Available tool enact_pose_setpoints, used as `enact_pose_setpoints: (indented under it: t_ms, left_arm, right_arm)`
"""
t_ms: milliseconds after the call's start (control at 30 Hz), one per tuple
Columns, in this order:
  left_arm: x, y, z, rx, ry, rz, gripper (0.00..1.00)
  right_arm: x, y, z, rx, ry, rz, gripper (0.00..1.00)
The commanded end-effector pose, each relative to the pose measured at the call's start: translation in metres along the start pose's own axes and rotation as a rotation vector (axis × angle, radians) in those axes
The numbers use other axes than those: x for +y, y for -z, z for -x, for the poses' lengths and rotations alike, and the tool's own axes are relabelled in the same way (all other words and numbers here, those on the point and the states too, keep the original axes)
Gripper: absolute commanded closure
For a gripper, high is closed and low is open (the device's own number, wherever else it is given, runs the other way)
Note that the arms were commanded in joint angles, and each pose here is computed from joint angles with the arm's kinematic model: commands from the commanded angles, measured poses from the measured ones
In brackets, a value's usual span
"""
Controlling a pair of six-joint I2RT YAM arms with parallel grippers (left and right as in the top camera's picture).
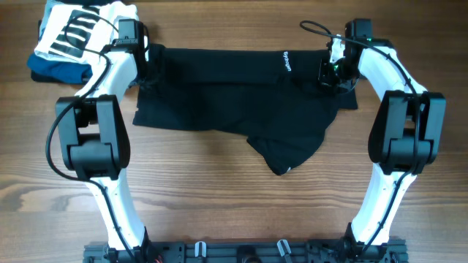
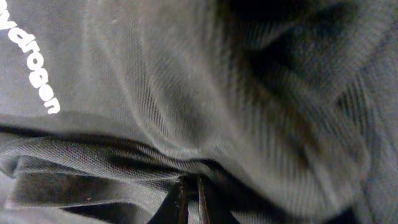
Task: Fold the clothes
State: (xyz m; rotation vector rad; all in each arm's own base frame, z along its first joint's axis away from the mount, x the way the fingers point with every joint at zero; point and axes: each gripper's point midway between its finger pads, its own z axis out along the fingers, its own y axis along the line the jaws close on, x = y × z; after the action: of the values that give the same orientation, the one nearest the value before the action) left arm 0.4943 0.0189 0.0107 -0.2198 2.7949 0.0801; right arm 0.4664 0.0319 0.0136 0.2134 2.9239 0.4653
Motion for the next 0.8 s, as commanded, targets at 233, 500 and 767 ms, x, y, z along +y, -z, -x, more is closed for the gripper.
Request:
enact_pose_setpoints:
  t_ms: [233, 500, 767]
  left_arm:
    - [0.002, 0.17, 0.019, -0.2, 0.0, -0.068, 0.03]
    - [0.004, 0.225, -0.076, 0.073, 0.084, -0.126, 0.0]
    - [0.025, 0.141, -0.12, 0.15, 0.384, 0.007, 0.01]
  right_arm:
    - [0.057, 0.172, 0.015, -0.236, 0.126, 0.034, 0.0]
    - [0.071, 0.238, -0.083, -0.099, 0.079, 0.041, 0.0]
    - [0.048, 0.139, -0.143, 0.14, -0.125, -0.044, 0.08]
